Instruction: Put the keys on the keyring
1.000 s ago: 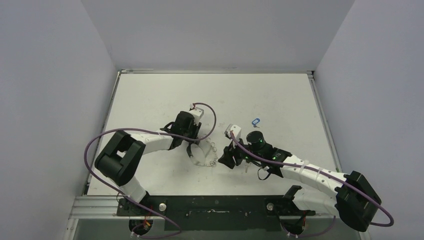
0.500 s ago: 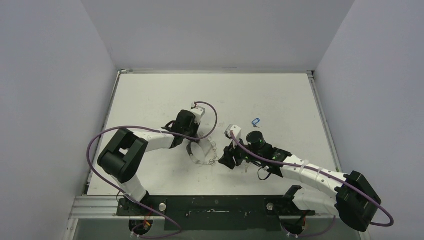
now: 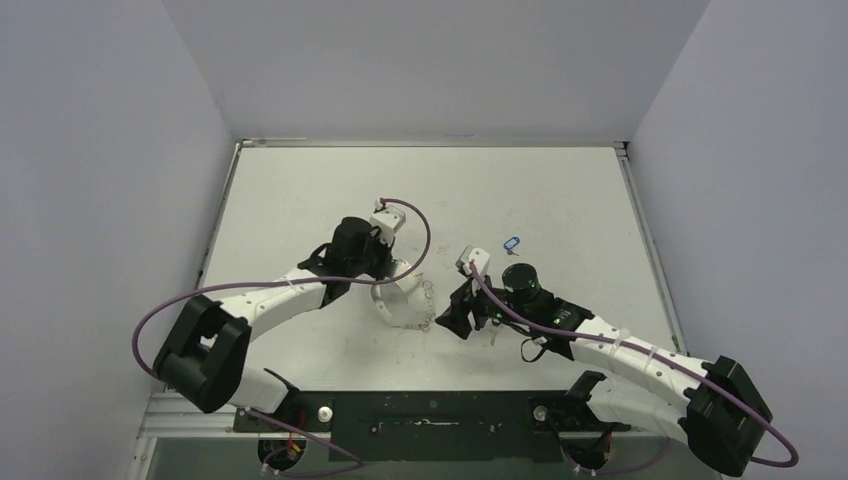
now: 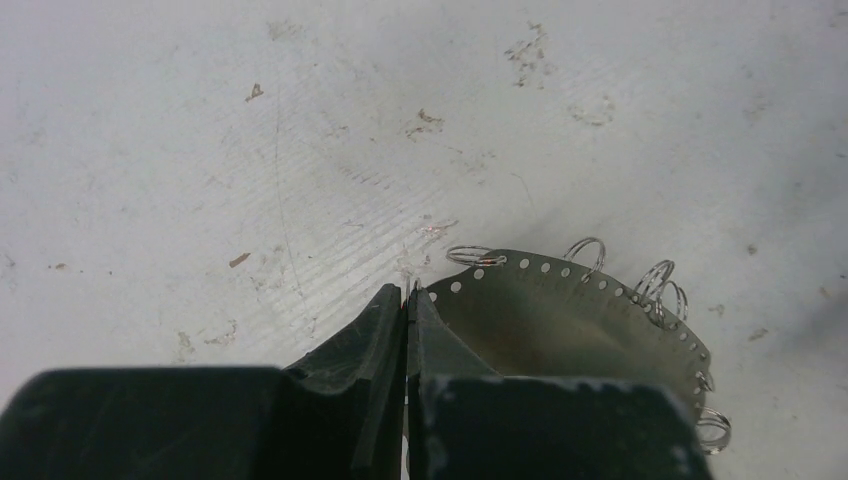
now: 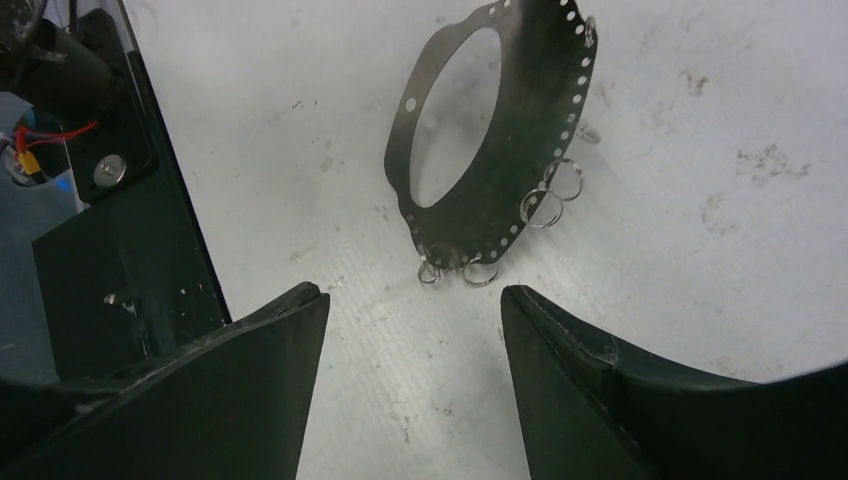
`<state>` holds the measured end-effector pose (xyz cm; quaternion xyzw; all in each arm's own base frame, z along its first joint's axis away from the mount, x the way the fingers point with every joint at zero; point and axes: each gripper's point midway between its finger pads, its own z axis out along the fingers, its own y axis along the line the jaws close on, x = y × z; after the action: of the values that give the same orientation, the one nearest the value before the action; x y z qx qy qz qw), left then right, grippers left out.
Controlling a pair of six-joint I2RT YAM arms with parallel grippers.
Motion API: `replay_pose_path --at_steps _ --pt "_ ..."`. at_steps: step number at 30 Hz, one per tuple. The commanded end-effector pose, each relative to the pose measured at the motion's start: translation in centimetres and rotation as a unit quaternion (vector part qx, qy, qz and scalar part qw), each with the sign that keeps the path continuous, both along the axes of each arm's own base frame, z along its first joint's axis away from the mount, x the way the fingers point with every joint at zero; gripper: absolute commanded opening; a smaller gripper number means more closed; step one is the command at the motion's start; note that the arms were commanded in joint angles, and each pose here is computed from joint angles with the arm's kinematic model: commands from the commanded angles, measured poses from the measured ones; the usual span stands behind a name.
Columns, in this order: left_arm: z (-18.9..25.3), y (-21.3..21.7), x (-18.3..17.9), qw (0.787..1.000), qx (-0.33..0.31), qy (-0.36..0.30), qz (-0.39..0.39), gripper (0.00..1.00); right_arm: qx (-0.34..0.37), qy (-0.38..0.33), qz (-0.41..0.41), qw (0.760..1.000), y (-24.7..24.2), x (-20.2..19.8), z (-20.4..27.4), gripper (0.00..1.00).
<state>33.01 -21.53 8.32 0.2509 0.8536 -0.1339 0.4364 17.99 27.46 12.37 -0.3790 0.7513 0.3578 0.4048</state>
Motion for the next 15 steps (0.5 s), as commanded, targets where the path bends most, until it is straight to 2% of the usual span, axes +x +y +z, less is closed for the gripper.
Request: replay_pose_path --at_steps 1,7,12,15 --pt "3.9 -1.0 -2.2 0.997 -0.034 -0.031 -0.070 0.00 0.056 -0.094 0.006 0.994 0.3 1.1 4.3 0.66" --pt "7.9 -2.2 -6.3 0.980 -0.095 -0.071 -0.157 0.00 0.066 -0.157 0.018 0.985 0.2 1.6 6.9 0.70" --pt "11.1 -3.4 -10.1 0.950 -0.141 -0.129 -0.248 0.00 0.072 -0.184 0.050 0.979 0.9 1.5 8.0 0.70" --pt "12.3 -3.8 -11.4 0.936 -0.162 -0.156 -0.272 0.00 0.087 -0.183 0.079 0.976 1.9 1.1 8.6 0.69"
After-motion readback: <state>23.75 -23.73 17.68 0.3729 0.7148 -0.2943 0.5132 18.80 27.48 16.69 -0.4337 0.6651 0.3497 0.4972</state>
